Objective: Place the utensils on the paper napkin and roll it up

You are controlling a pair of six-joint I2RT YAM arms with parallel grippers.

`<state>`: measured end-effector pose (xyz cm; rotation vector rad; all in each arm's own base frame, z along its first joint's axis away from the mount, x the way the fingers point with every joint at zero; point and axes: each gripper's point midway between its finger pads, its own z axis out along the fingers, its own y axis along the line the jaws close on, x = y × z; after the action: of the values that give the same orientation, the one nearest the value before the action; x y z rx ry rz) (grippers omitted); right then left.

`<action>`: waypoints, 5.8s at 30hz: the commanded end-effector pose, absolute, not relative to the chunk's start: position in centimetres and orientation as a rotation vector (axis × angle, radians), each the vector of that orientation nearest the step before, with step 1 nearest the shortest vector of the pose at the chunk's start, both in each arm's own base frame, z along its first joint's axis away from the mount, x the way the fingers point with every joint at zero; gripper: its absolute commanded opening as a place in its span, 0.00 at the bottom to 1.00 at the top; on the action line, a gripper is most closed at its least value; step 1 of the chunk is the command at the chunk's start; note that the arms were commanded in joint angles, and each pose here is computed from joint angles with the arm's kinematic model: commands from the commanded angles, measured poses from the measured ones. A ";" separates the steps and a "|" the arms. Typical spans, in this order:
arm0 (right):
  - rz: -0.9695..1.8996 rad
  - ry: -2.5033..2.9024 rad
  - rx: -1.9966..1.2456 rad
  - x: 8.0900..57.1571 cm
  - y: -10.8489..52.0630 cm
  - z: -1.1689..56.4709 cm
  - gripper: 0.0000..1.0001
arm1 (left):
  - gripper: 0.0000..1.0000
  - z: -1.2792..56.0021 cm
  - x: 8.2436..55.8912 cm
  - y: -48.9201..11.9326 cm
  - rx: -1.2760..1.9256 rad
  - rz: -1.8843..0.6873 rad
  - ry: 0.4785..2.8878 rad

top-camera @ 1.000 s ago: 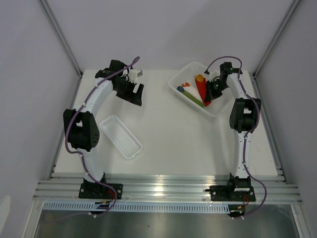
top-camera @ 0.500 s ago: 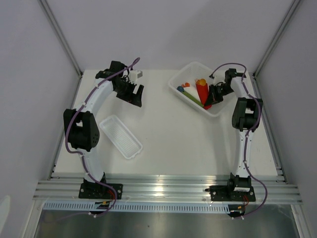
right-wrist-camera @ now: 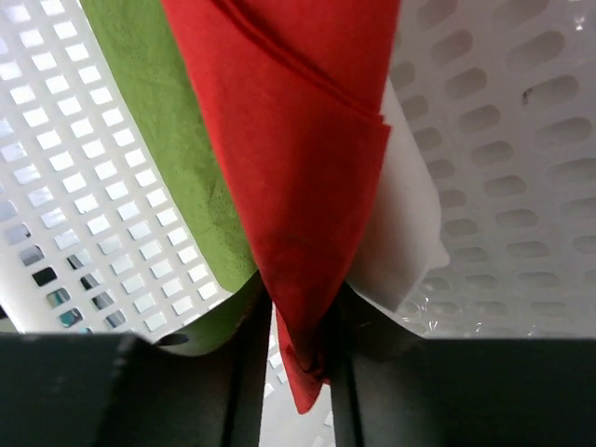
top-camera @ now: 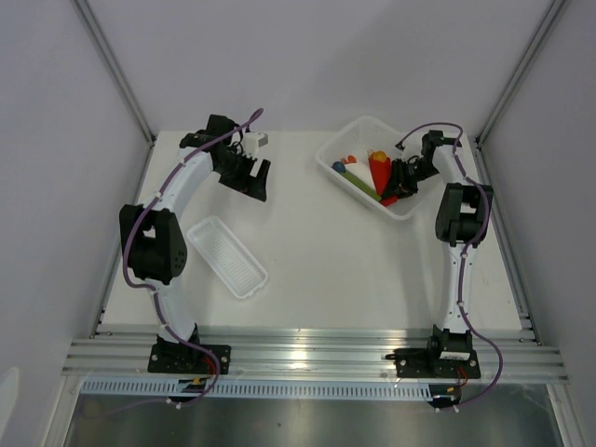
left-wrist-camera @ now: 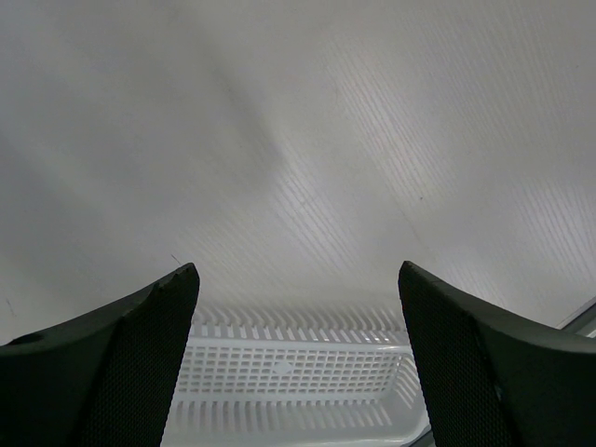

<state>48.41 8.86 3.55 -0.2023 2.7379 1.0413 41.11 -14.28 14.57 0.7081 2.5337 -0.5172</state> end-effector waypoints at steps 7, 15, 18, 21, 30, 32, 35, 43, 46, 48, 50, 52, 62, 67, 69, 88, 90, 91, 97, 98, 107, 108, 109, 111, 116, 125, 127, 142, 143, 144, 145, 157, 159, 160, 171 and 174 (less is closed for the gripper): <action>0.883 2.718 -0.065 50.4 7.2 5.4 0.36 | 0.90 17.0 41.1 -14.9 0.693 -0.559 2.467; 0.688 2.703 -0.041 51.5 5.9 6.2 0.48 | 0.90 17.5 41.3 -15.0 0.699 -0.565 2.453; 0.625 2.691 -0.046 52.0 5.7 6.6 0.51 | 0.90 17.7 41.3 -15.1 0.695 -0.572 2.450; 0.584 2.708 -0.028 52.0 5.3 5.9 0.53 | 0.90 17.9 41.3 -15.1 0.696 -0.575 2.445; 0.503 2.719 0.014 52.2 4.4 5.8 0.59 | 0.90 18.3 41.5 -15.3 0.701 -0.582 2.434; 0.488 2.716 0.011 52.3 4.4 6.0 0.64 | 0.90 18.3 41.5 -15.3 0.702 -0.582 2.435; 0.432 2.721 0.009 52.3 4.2 6.1 0.66 | 0.90 18.5 41.6 -15.3 0.708 -0.579 2.426; 0.257 2.723 0.005 52.6 3.2 6.2 0.88 | 0.90 18.9 41.7 -15.4 0.714 -0.578 2.416; 0.182 2.702 -0.033 53.0 3.9 6.5 0.89 | 0.90 18.6 41.5 -15.4 0.716 -0.580 2.425; 0.129 2.691 -0.030 53.3 3.5 6.5 0.90 | 0.90 18.9 41.7 -15.4 0.716 -0.578 2.417; 0.096 2.685 -0.025 53.4 3.2 6.5 0.90 | 0.90 18.9 41.6 -15.3 0.713 -0.580 2.419; 0.064 2.685 -0.019 53.4 2.8 6.5 0.90 | 0.90 19.0 41.6 -15.4 0.716 -0.583 2.416; 0.050 2.598 -0.058 54.2 2.9 9.2 0.93 | 0.90 19.0 41.5 -15.5 0.721 -0.590 2.412; 0.048 2.552 -0.067 54.6 3.0 11.1 0.95 | 0.89 18.9 41.4 -15.4 0.730 -0.590 2.414; 0.067 2.527 -0.081 54.8 3.4 12.0 0.95 | 0.90 19.0 41.4 -15.6 0.731 -0.595 2.413; 0.084 2.525 0.037 53.5 4.0 12.0 0.05 | 0.89 18.3 41.0 -15.7 0.726 -0.620 2.434; 0.075 2.564 0.070 52.9 3.9 10.6 0.02 | 0.89 18.2 40.9 -15.7 0.731 -0.618 2.435; 0.073 2.570 0.083 52.8 3.9 10.3 0.01 | 0.89 18.2 40.9 -15.6 0.731 -0.616 2.437; 0.018 2.576 0.142 52.7 2.7 8.7 0.00 | 0.89 18.0 40.7 -15.7 0.730 -0.625 2.443; 0.015 2.577 0.151 52.8 2.6 8.4 0.00 | 0.89 17.9 40.7 -15.6 0.728 -0.625 2.444; -0.014 2.602 0.172 53.3 1.9 5.8 0.00 | 0.89 17.8 40.6 -15.3 0.728 -0.610 2.451; -0.012 2.599 0.173 53.5 1.8 5.7 0.00 | 0.89 17.9 40.7 -15.3 0.726 -0.609 2.450; -0.016 2.596 0.180 53.6 1.6 5.6 0.00 | 0.89 17.9 40.7 -15.3 0.725 -0.609 2.449; -0.030 2.598 0.191 53.6 1.2 5.4 0.00 | 0.89 17.9 40.8 -15.4 0.724 -0.614 2.450; -0.036 2.599 0.185 53.6 1.1 5.3 0.00 | 0.89 18.1 40.9 -15.4 0.726 -0.615 2.446; -0.061 2.559 0.140 54.2 1.3 6.9 0.00 | 0.89 18.1 40.9 -15.4 0.726 -0.613 2.446; -0.068 2.562 0.141 54.2 1.1 6.9 0.00 | 0.89 18.0 40.9 -15.4 0.726 -0.615 2.449; -0.026 2.266 0.103 55.9 2.0 19.8 0.06 | 0.89 19.4 41.5 -15.1 0.719 -0.570 2.410; -0.036 2.247 0.122 55.9 1.5 20.5 0.06 | 0.89 19.5 41.6 -14.9 0.713 -0.557 2.411; -0.065 2.218 0.149 55.6 0.7 21.9 0.07 | 0.89 19.7 41.6 -14.8 0.709 -0.546 2.406; -0.090 2.209 0.172 55.3 0.1 22.2 0.08 | 0.89 19.8 41.7 -14.5 0.699 -0.519 2.408; -0.253 2.009 0.616 44.4 -11.5 26.7 0.97 | 0.89 19.8 42.0 -8.8 0.421 -0.356 2.421; -0.289 2.021 0.675 42.3 -12.6 25.0 0.99 | 0.89 20.4 42.2 -7.7 0.375 -0.303 2.392; -0.308 2.012 0.706 41.4 -13.4 24.8 0.99 | 0.90 19.4 41.9 -6.4 0.340 -0.241 2.420; -0.337 1.971 0.811 35.9 -13.4 21.7 0.99 | 0.90 16.7 39.3 -3.8 0.248 -0.142 2.467; -0.325 1.969 0.807 35.6 -13.1 21.0 0.99 | 0.90 16.5 38.8 -3.8 0.246 -0.141 2.468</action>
<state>34.97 -12.72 18.80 0.7776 2.0983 -0.3440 38.43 -4.33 14.24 0.2944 2.5536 -0.1698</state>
